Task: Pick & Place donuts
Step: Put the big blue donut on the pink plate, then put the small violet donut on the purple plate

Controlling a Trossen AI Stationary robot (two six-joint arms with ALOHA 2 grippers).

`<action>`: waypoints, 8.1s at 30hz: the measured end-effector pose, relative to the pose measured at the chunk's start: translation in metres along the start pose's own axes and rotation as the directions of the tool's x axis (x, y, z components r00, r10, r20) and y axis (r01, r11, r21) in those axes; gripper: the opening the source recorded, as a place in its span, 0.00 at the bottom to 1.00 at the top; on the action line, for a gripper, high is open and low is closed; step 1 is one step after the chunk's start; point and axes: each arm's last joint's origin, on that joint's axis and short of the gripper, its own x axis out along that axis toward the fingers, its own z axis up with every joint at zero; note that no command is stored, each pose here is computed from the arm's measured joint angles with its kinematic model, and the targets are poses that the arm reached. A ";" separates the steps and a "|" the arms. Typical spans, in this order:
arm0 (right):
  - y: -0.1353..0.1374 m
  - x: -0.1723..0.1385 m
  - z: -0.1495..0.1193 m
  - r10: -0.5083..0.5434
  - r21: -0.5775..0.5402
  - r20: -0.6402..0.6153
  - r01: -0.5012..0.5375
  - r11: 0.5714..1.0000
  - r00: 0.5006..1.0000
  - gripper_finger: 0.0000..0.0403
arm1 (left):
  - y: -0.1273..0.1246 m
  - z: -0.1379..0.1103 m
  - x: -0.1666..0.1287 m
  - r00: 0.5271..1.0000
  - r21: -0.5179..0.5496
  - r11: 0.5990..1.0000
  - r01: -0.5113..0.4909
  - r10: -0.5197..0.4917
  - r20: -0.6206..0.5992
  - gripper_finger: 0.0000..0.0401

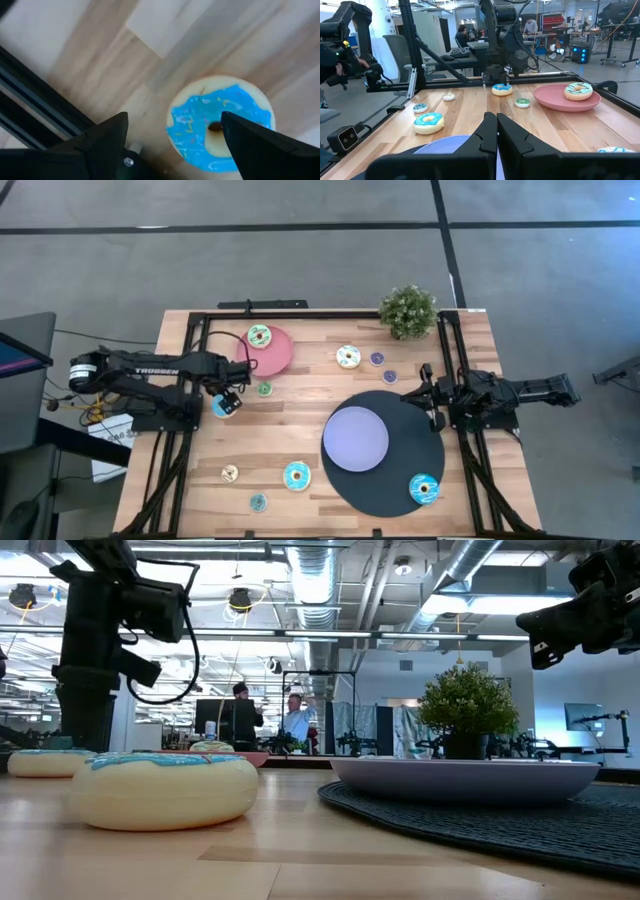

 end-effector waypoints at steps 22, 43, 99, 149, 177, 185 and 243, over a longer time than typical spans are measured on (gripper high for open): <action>0.000 0.000 0.000 0.000 0.000 0.000 0.000 1.000 1.000 0.00 | 0.000 -0.010 0.018 0.997 -0.026 0.999 0.029 -0.030 -0.067 0.78; 0.000 0.000 0.000 0.000 0.000 0.000 0.000 1.000 1.000 0.00 | -0.003 -0.011 0.035 0.998 -0.108 0.992 0.063 -0.063 0.009 0.78; 0.000 0.000 0.000 0.000 0.000 0.000 0.000 1.000 1.000 0.00 | -0.007 -0.001 0.034 0.988 -0.100 0.988 0.119 -0.108 0.109 0.42; 0.000 0.000 0.000 0.000 0.000 0.000 0.000 1.000 1.000 0.00 | 0.035 0.115 0.019 0.933 -0.028 0.998 -0.052 0.058 0.356 0.41; 0.000 0.000 0.000 0.000 0.000 0.000 0.000 1.000 1.000 0.00 | 0.037 0.112 0.016 0.947 -0.029 0.995 -0.091 0.095 0.308 0.61; 0.000 0.000 0.000 0.000 0.000 0.000 0.000 1.000 1.000 0.00 | 0.036 0.110 -0.018 0.937 -0.037 0.997 -0.075 0.083 0.341 0.62; -0.008 0.003 0.014 -0.271 0.069 0.121 0.265 0.962 0.955 0.00 | -0.107 -0.008 0.034 0.480 0.666 0.745 0.015 -0.590 0.649 0.00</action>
